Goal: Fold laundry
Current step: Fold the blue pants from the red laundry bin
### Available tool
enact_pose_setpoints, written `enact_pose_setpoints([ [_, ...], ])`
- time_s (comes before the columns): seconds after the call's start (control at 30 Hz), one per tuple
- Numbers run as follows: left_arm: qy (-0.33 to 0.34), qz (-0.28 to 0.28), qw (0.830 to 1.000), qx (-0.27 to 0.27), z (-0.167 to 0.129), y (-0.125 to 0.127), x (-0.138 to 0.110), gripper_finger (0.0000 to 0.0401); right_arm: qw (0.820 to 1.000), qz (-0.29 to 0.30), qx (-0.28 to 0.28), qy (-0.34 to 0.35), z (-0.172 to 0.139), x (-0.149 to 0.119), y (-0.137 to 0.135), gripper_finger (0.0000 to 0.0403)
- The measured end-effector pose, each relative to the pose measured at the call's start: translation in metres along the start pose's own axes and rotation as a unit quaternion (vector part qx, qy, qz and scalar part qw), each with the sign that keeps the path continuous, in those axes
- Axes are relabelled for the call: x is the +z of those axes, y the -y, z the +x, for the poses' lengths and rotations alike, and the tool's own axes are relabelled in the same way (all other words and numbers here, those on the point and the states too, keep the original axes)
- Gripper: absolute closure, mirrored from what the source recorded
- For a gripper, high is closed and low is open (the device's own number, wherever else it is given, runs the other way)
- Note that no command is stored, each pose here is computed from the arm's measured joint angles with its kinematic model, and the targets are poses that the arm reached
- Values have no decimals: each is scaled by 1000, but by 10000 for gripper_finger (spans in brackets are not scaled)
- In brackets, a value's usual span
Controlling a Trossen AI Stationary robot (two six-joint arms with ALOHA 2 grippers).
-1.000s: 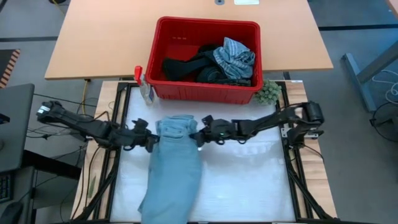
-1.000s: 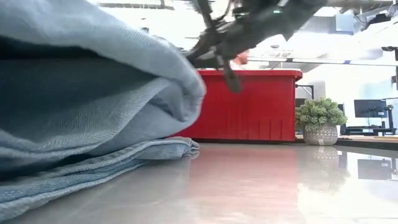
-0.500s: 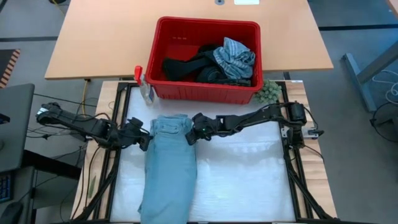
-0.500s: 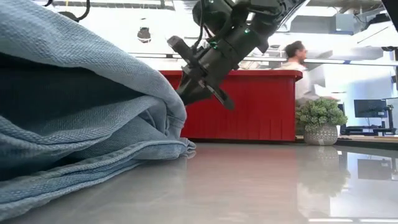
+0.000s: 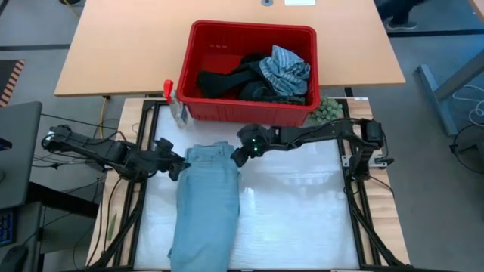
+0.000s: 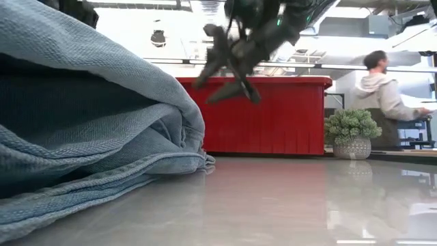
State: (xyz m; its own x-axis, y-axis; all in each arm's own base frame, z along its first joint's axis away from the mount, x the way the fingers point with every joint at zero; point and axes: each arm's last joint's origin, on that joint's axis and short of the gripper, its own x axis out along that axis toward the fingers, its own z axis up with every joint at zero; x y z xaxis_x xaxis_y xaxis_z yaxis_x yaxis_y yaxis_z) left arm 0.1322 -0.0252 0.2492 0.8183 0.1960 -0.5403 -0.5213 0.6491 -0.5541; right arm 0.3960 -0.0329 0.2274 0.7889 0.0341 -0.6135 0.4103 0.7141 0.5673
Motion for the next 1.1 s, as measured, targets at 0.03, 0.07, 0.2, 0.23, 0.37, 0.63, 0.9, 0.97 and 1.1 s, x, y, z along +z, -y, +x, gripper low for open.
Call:
enact_pose_setpoints([
  [0.03,-4,3,1000,-25,3,6,0,204,1000,-17,14,2,-1,-4,-10,159],
  [0.07,-11,8,999,-42,8,10,-3,207,999,-37,30,2,-1,-10,-20,157],
  [0.2,-48,34,997,-47,36,21,-25,224,991,-101,87,15,9,-42,-58,160],
  [0.23,-56,44,996,-49,43,24,-32,228,988,-115,98,27,13,-49,-66,162],
  [0.37,-82,86,990,-70,65,40,-57,244,979,-135,135,69,33,-61,-75,177],
  [0.63,-153,86,984,-26,77,42,-96,279,989,-116,81,49,85,-69,-28,246],
  [0.9,-188,52,980,34,67,32,-110,301,997,-66,-17,34,98,-58,14,339],
  [0.97,-169,42,984,23,60,34,-106,304,996,-54,-58,29,97,-55,24,362],
  [1.1,-83,37,995,-26,39,49,-87,307,994,-38,-99,31,94,-44,41,387],
])
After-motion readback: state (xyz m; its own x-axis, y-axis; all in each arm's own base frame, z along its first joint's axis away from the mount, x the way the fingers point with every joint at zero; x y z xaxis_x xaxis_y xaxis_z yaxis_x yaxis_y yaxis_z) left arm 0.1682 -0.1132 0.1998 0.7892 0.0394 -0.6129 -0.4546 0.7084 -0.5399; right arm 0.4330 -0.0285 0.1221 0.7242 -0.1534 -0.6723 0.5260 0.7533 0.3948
